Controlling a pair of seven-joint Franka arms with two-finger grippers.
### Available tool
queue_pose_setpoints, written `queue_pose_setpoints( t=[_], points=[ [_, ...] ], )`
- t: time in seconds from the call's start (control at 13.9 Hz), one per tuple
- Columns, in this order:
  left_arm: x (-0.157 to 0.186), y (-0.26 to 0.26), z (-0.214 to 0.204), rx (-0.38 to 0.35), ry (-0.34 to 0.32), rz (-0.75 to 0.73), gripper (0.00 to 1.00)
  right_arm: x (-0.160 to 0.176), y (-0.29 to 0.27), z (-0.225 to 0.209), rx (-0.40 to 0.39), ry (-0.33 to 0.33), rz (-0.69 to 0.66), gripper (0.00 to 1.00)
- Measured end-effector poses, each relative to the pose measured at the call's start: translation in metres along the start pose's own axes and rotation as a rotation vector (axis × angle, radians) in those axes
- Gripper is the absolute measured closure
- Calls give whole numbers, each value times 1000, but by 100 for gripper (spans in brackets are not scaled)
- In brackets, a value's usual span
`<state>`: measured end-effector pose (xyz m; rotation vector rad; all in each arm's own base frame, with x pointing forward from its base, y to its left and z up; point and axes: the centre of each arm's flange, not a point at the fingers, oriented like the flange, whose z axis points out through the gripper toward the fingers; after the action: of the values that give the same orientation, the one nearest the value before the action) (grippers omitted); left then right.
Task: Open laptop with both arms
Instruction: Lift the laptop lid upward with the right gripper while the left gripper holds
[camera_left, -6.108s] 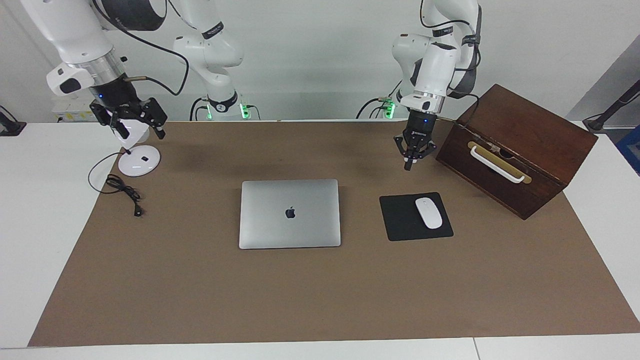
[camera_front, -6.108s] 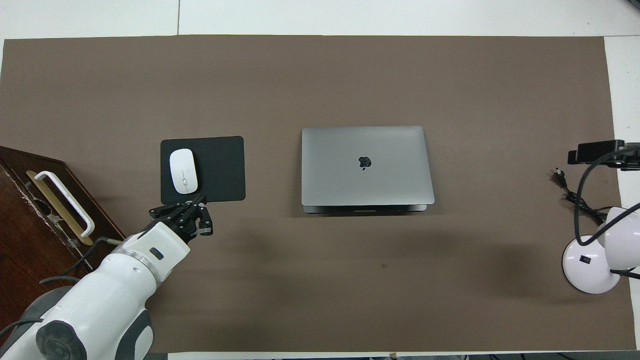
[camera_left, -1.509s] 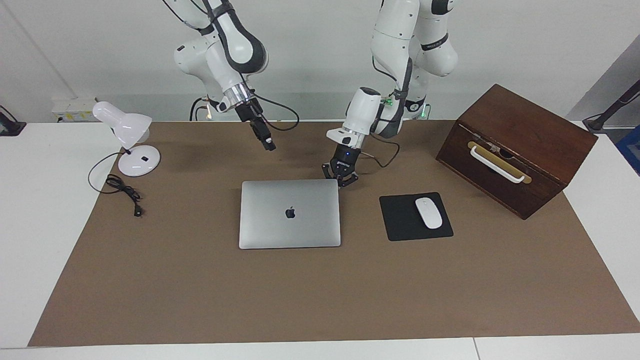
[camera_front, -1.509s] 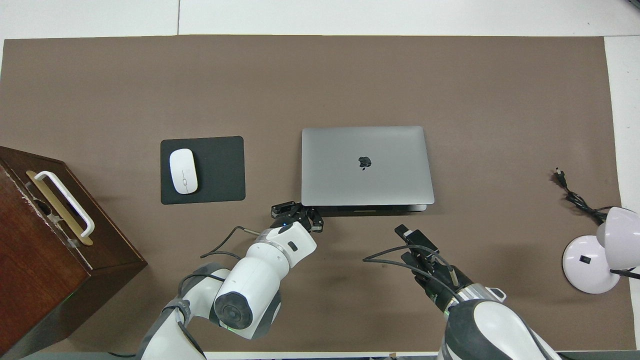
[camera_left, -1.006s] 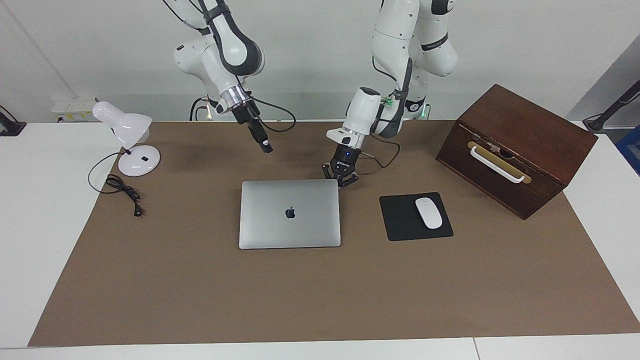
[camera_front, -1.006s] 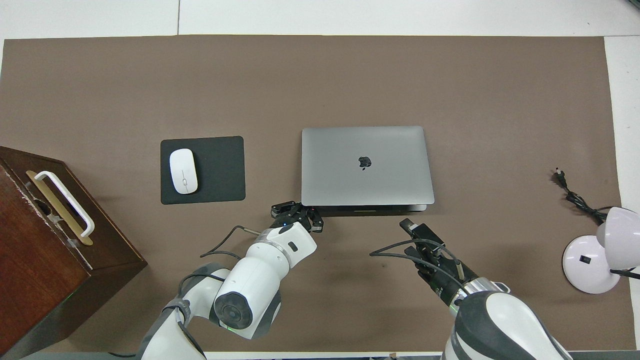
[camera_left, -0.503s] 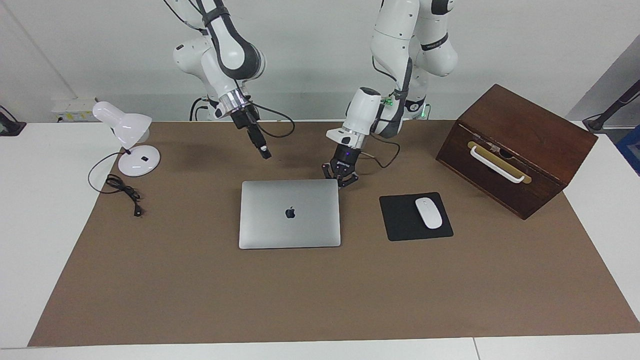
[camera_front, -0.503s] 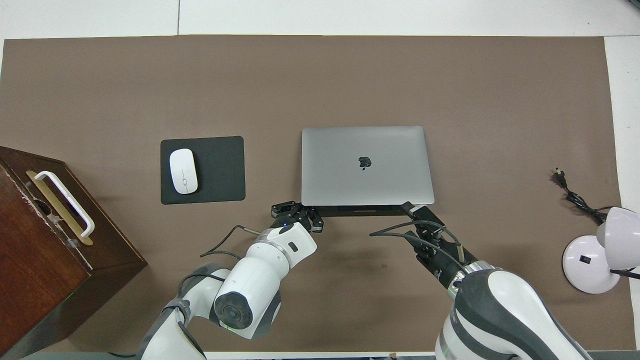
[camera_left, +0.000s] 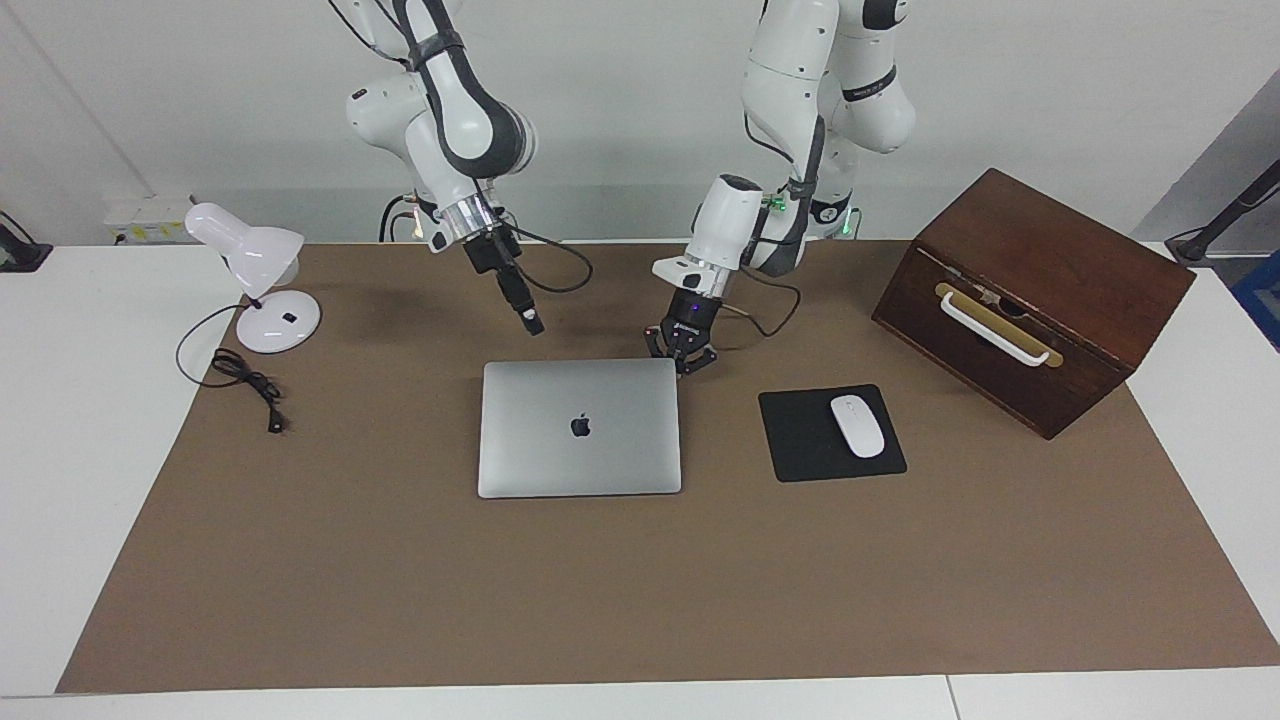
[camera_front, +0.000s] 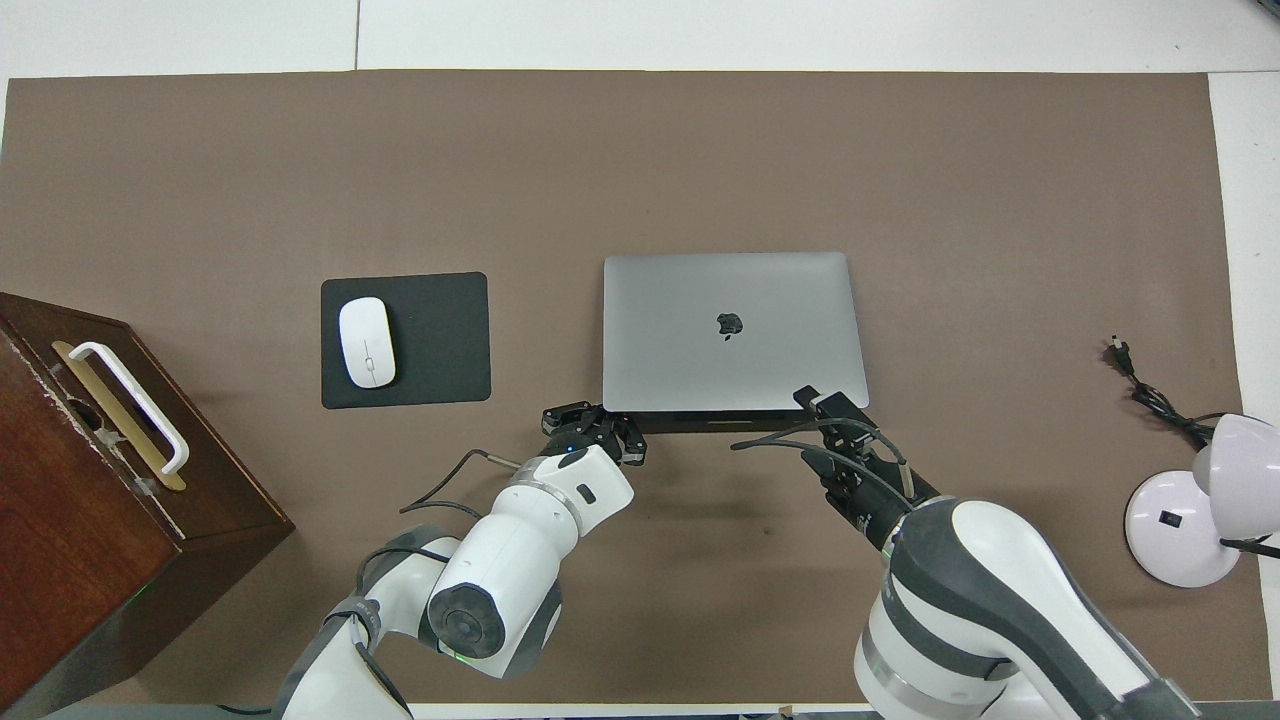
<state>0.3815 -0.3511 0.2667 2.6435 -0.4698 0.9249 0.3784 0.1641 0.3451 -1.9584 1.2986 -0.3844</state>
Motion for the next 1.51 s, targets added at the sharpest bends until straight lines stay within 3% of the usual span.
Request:
queue_pose_setpoints(
  t=[0.5, 1.22, 1.51],
  points=[
    [0, -2, 1, 4, 5, 5, 99, 11, 1, 27, -36, 15, 9, 0],
    [0, -2, 1, 4, 6, 18, 99, 29, -27, 42, -1, 32, 0, 0],
    [1, -4, 1, 7, 7, 21, 99, 27, -38, 48, 29, -1, -43, 0]
  ],
)
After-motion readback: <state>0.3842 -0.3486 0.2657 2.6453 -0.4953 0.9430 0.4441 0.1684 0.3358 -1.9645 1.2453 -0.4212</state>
